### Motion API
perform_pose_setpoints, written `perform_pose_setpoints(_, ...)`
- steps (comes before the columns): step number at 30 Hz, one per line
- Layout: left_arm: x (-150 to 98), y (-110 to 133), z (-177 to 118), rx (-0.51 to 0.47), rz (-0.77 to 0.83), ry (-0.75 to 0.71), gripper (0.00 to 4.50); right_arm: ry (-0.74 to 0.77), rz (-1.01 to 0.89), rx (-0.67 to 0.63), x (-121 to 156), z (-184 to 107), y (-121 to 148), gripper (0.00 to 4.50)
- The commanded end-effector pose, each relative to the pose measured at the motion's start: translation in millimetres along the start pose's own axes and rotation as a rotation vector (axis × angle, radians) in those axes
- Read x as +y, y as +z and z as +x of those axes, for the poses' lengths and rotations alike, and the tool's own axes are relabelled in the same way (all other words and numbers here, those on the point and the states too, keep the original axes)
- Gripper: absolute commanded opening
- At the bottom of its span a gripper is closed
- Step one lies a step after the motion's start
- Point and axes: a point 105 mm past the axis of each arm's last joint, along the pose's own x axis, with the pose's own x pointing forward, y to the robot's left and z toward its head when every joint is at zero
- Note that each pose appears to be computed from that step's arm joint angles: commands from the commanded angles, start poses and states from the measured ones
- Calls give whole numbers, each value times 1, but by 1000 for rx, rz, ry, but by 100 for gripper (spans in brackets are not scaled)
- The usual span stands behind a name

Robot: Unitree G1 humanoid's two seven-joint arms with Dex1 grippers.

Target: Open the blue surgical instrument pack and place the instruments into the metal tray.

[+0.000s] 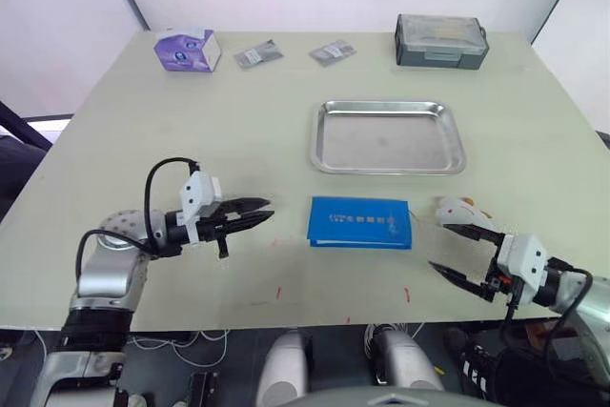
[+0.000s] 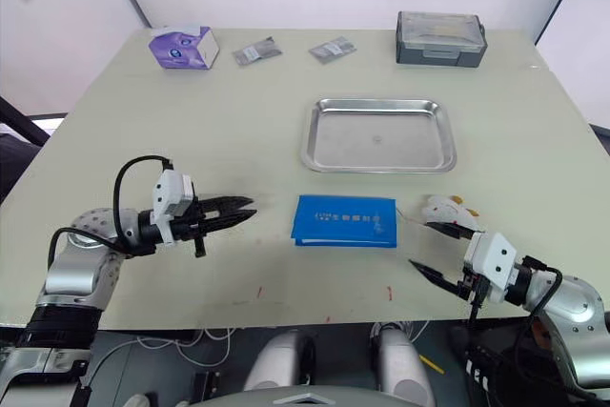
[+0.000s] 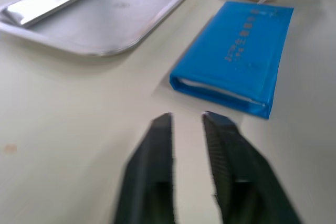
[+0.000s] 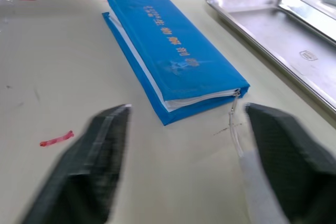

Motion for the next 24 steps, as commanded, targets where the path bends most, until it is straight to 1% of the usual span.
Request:
perform_pose_setpoints(1, 3, 18, -7, -27, 51, -2, 299, -9, -51, -36, -3, -1, 5, 450)
perform_pose_setpoints(2, 3, 19, -8, -28, 53, -4, 350, -7, -60, -35, -3, -1, 4, 450)
perform_pose_setpoints(3, 2, 21, -8, -32, 56, -11, 379, -6, -67, -34, -4, -1, 2, 450)
perform_pose_setpoints(4, 1, 23, -8, -35, 61, -20, 417, -3, -77, -34, -4, -1, 2, 450)
perform_pose_setpoints(5, 0, 25, -8, -39, 69, -30, 442, -1, -91, -34, -6, -1, 1, 450)
perform_pose_setpoints(8, -7, 33, -7, -69, 79, -78, 442, 3, -172, -42, -12, 3, 2, 450)
perform_pose_setpoints(11, -25, 37, -6, -80, 71, -199, 442, 25, -275, -45, -18, 10, 1, 450)
perform_pose_setpoints(13, -32, 38, -5, -78, 68, -247, 442, 60, -336, -39, -17, 14, -1, 450)
perform_pose_setpoints(15, -35, 38, -5, -74, 75, -276, 442, 81, -379, -44, -17, 17, -1, 450)
perform_pose_setpoints(17, -39, 39, -3, -69, 95, -321, 442, 134, -489, -51, -18, 26, 2, 450)
perform_pose_setpoints(19, -40, 41, -1, -71, 107, -346, 442, 175, -562, -58, -18, 33, 4, 450)
perform_pose_setpoints(24, -43, 44, 3, -71, 133, -389, 442, 235, -660, -84, -21, 46, 8, 450)
